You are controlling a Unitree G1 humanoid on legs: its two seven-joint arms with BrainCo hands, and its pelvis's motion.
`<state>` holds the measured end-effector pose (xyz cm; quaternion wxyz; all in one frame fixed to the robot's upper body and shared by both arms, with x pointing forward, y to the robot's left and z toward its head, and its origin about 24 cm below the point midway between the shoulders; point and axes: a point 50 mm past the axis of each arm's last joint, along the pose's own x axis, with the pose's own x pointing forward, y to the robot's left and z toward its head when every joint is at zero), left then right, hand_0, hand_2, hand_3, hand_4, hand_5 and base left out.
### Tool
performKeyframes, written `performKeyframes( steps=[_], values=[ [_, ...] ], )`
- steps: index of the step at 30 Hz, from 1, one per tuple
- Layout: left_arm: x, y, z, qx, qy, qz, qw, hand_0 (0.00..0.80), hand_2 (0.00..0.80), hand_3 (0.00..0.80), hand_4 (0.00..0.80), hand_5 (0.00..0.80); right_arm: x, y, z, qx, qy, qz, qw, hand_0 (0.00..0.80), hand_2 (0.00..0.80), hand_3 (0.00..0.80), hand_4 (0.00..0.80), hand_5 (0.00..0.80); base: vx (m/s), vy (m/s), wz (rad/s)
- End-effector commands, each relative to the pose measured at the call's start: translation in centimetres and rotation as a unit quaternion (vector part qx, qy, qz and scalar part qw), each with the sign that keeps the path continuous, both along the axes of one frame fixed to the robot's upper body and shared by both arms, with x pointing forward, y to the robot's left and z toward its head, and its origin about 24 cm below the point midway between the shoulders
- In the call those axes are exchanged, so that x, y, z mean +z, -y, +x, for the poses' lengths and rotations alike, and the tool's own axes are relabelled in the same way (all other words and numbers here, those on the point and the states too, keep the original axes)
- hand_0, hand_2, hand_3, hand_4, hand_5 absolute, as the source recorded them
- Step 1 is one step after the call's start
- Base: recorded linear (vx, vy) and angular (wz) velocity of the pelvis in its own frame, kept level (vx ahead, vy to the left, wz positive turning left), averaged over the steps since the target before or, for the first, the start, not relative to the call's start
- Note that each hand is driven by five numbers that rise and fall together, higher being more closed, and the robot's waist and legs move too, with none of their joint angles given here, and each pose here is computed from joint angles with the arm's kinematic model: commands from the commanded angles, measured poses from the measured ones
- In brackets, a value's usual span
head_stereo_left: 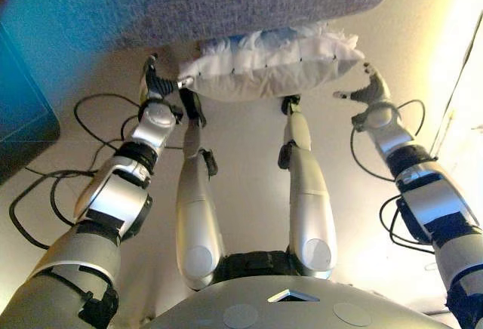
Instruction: Pick up the cushion and take it to the sofa
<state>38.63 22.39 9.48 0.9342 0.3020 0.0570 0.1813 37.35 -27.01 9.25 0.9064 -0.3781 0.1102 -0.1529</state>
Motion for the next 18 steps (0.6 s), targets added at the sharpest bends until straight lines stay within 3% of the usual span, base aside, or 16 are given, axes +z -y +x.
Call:
performKeyframes(
  steps=[1,10,18],
  values=[
    [1.6,-3.6,-0.3,0.036,0.004,0.035,0.999,0.0,0.0,0.0,0.0,0.0,2.1,3.2,-0.3,-0.051,0.014,-0.023,0.998,0.0,0.0,0.0,0.0,0.0,0.0,0.0,0.0],
    [6.9,-4.3,1.2,0.031,0.053,0.069,0.996,0.0,0.0,0.0,0.0,0.0,7.1,5.2,0.4,-0.107,0.079,-0.041,0.99,0.0,0.0,0.0,0.0,0.0,0.021,-0.012,0.04],
    [11.1,-3.2,2.3,0.001,0.074,0.095,0.993,0.0,0.0,0.0,0.0,0.0,13.7,2.8,2.3,-0.055,0.152,-0.104,0.981,0.0,0.0,0.0,0.0,0.0,0.023,-0.007,0.05]
  ],
)
